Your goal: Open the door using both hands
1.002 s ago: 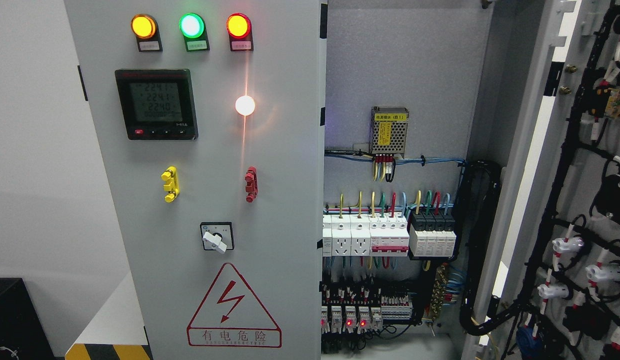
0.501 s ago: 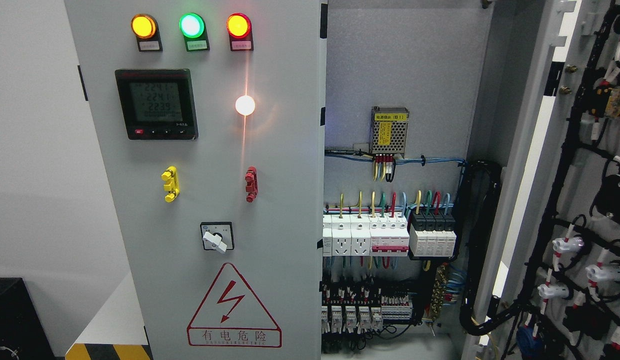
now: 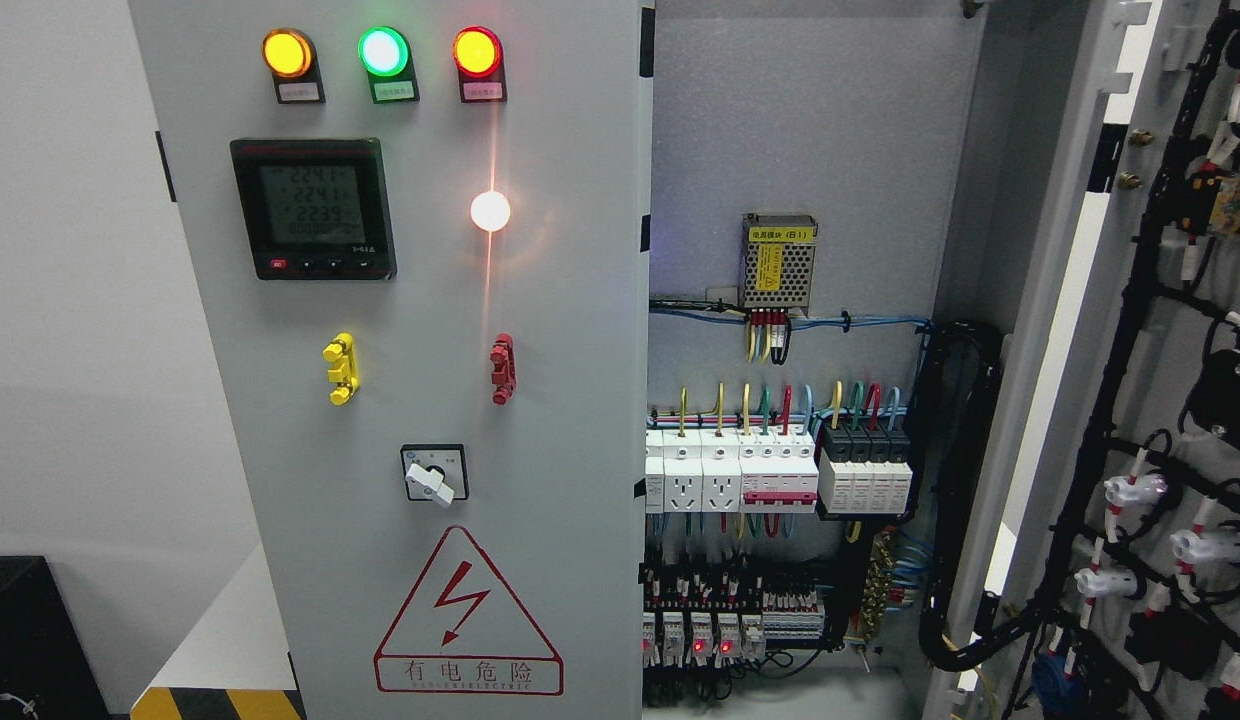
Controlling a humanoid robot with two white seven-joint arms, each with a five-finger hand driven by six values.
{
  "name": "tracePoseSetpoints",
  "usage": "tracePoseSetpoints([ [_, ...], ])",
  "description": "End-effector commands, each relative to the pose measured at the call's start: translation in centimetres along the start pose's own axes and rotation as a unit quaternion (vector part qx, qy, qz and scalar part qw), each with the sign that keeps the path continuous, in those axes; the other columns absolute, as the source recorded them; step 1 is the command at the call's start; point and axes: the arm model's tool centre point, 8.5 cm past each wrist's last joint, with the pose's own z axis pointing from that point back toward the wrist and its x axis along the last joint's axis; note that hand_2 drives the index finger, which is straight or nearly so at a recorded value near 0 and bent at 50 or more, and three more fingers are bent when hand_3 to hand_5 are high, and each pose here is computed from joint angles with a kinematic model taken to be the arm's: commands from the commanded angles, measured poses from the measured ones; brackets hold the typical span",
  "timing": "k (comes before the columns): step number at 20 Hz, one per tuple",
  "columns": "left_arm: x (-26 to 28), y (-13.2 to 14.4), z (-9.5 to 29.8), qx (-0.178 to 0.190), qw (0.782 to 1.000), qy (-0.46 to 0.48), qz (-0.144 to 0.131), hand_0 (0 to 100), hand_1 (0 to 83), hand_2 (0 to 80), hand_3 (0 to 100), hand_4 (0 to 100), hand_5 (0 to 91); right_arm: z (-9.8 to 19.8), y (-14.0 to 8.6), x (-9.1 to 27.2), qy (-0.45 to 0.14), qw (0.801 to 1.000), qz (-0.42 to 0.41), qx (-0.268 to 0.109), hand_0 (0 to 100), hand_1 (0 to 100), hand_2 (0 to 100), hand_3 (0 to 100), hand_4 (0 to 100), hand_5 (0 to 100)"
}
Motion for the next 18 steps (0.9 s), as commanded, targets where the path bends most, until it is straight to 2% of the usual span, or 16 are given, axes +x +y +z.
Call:
tracePoseSetpoints([
  [1, -0.8, -2.8, 0.2, -0.013, 0.998, 0.022, 0.056, 0, 0.0, 0.0, 0, 0, 0.0, 2.2, 0.5, 9.5, -0.166, 0.986, 0.018, 0.002, 0, 0, 0, 0, 0, 0],
  [5, -0.6, -3.2, 0.2, -0.007, 0.998, 0.02, 0.058, 0, 0.0, 0.0, 0, 0, 0.0, 4.3, 0.8, 10.7, -0.221, 0.975, 0.027, 0.006, 0, 0, 0, 0, 0, 0],
  [9, -0.5, -4.0, 0.3, -0.01, 0.998, 0.021, 0.058, 0, 0.0, 0.0, 0, 0, 0.0, 7.9, 1.7, 13.8, -0.301, 0.953, 0.039, 0.013, 0, 0, 0, 0, 0, 0],
  [12, 0.2, -4.2, 0.2, -0.001, 0.998, 0.014, 0.059, 0, 0.0, 0.0, 0, 0, 0.0, 11.2, 2.3, 16.3, -0.362, 0.931, 0.049, 0.017, 0, 0, 0, 0, 0, 0],
  [18, 0.2, -4.3, 0.2, 0.005, 0.998, 0.013, 0.058, 0, 0.0, 0.0, 0, 0, 0.0, 19.2, 4.3, 21.1, -0.487, 0.87, 0.068, 0.03, 0, 0, 0, 0, 0, 0],
])
